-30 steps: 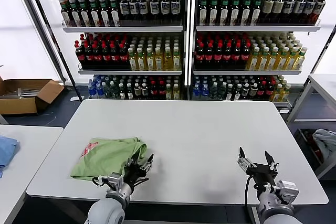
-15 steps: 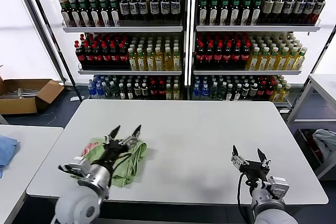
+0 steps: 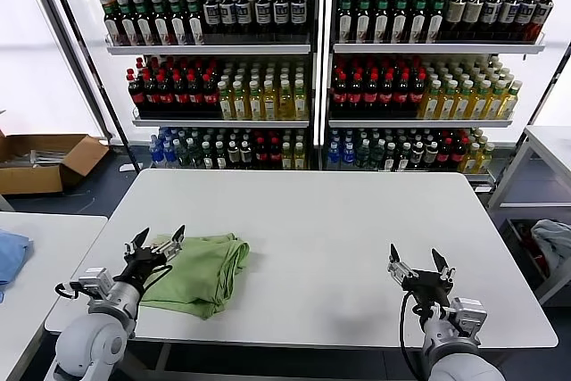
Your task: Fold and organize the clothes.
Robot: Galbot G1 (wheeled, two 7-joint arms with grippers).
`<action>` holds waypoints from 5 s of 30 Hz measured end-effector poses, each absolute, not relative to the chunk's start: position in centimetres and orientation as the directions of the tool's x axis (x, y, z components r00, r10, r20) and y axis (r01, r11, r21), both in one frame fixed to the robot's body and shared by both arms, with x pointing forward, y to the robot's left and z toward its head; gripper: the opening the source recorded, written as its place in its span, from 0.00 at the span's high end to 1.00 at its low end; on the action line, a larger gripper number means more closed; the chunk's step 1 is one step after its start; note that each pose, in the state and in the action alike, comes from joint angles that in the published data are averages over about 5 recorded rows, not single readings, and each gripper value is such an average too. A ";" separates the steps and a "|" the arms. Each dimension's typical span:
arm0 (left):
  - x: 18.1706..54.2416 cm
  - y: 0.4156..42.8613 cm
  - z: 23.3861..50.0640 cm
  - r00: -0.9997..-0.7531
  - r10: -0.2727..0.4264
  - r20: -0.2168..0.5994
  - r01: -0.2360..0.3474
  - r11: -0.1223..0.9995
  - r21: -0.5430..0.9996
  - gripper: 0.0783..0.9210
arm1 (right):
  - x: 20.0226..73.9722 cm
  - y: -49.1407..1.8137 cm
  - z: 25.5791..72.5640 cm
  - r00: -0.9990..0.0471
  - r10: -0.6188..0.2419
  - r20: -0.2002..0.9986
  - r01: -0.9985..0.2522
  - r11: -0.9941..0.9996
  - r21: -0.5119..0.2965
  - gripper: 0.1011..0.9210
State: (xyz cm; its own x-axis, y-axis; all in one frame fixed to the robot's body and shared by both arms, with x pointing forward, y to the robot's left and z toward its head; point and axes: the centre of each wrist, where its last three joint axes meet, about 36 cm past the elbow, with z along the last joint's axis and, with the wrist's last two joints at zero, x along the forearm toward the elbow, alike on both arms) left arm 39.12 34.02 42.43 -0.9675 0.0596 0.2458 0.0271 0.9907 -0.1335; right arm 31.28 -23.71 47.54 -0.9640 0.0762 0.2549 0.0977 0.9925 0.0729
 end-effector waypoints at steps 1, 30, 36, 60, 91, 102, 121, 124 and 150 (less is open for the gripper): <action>39.2 34.5 42.1 -0.966 0.053 0.255 0.021 0.992 -0.126 0.12 | 31.3 -23.6 47.5 -0.964 0.075 0.255 0.096 0.993 0.074 0.12; 39.7 39.6 37.3 -0.915 0.037 0.401 0.001 0.996 -0.090 0.12 | 30.8 -22.6 47.8 -0.966 0.055 0.254 0.075 0.995 0.071 0.12; 39.6 39.8 36.6 -0.903 0.048 0.427 0.005 0.995 -0.100 0.17 | 30.9 -22.5 47.8 -0.966 0.053 0.253 0.074 0.995 0.073 0.12; 38.6 40.4 35.9 -0.906 0.090 0.413 0.048 0.993 -0.112 0.95 | 31.2 -22.6 48.2 -0.969 0.059 0.241 0.074 0.996 0.052 0.12; 38.7 43.7 46.1 -0.976 -0.016 0.218 -0.028 0.998 -0.053 0.95 | 31.6 -22.8 47.2 -0.967 0.063 0.248 0.084 0.994 0.073 0.12; 39.0 26.2 43.6 -0.927 0.263 0.268 0.212 0.956 -0.205 0.95 | 29.7 -23.7 46.9 -0.952 0.138 0.274 0.157 0.986 0.050 0.12; 42.8 6.8 40.6 -0.825 0.487 0.287 0.374 0.851 -0.369 0.95 | 28.5 -22.5 45.8 -0.935 0.173 0.311 0.192 0.981 0.033 0.12; 42.9 5.7 40.6 -0.815 0.513 0.270 0.397 0.833 -0.386 0.94 | 28.7 -22.3 45.7 -0.933 0.172 0.315 0.190 0.981 0.027 0.12; 41.9 8.8 41.9 -0.872 0.458 0.171 0.391 0.863 -0.319 0.13 | 33.8 -20.4 45.4 -0.920 0.044 0.388 0.125 0.974 0.187 0.12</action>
State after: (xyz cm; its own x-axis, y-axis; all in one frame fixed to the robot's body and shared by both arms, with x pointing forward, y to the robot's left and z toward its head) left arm 41.86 8.80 41.88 -0.8722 0.4584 0.1705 0.3914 0.8633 -0.3188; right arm 33.81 -20.43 45.36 -0.9204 0.0435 0.3884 0.1249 0.9744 0.1867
